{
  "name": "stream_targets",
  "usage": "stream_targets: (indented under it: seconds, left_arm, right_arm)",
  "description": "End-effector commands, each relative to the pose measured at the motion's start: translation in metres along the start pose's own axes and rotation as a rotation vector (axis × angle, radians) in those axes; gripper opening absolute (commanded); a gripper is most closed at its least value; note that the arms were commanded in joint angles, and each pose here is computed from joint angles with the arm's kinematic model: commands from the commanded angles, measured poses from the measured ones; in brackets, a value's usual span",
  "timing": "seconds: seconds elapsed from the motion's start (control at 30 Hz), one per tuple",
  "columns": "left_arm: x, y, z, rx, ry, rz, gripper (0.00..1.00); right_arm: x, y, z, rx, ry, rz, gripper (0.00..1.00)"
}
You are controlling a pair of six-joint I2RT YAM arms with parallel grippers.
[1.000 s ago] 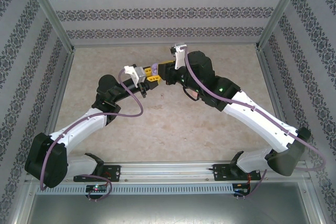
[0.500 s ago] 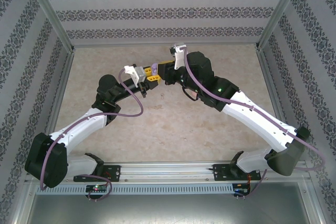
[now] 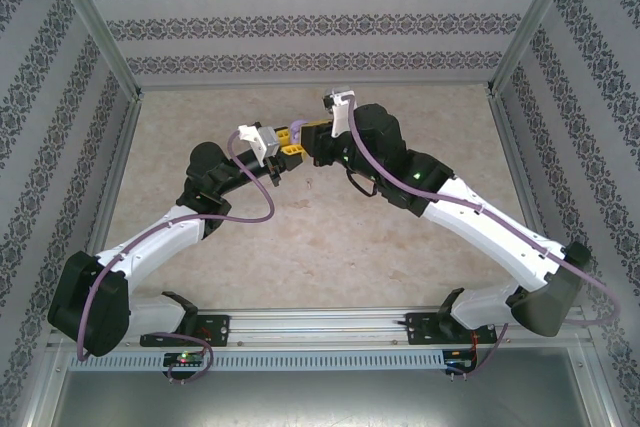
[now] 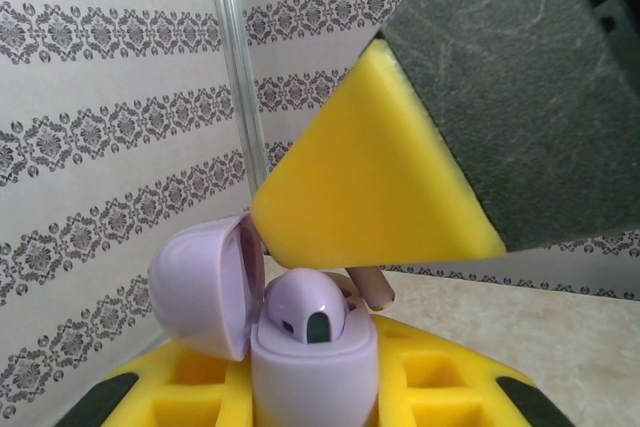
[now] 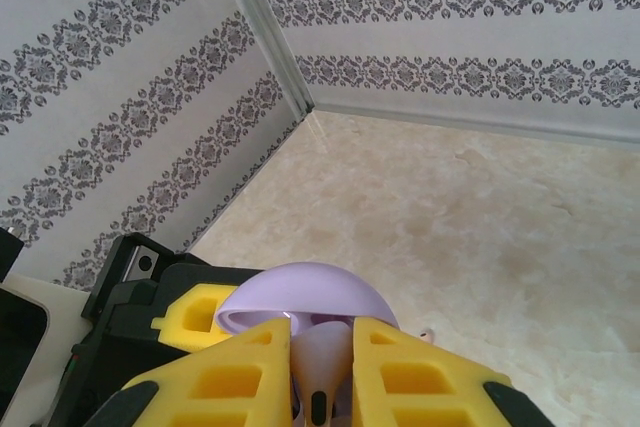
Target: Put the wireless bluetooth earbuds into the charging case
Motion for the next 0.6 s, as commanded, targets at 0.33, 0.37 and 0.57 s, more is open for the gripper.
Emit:
stream_targets:
  seconds: [0.33, 0.37, 0.57]
  left_arm:
    - [-0.008, 0.007, -0.025, -0.091, 0.069, 0.03, 0.0]
    - [-0.008, 0.007, -0.026, -0.097, 0.069, 0.025, 0.0]
    - [-0.004, 0.01, -0.03, -0.129, 0.055, -0.007, 0.0]
  right_arm:
    - [0.0, -0.045, -0.027, -0.225, 0.054, -0.001, 0.18]
    - [0.0, -0.046, -0.028, -0.246, 0.053, -0.008, 0.18]
    - [0.005, -0.046, -0.029, -0.397, 0.011, -0.076, 0.19]
Point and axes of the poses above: each hand's point on the last joint's axis, 136 mm out from that joint toward the fingers, its own y axis out along the fingers, its own x axis along the line the jaws close on, z = x × y, the point moved 9 cm from there along -y, back along the fingers, and after that the axes turned 15 degrees about -y, right-handed, at the moved point
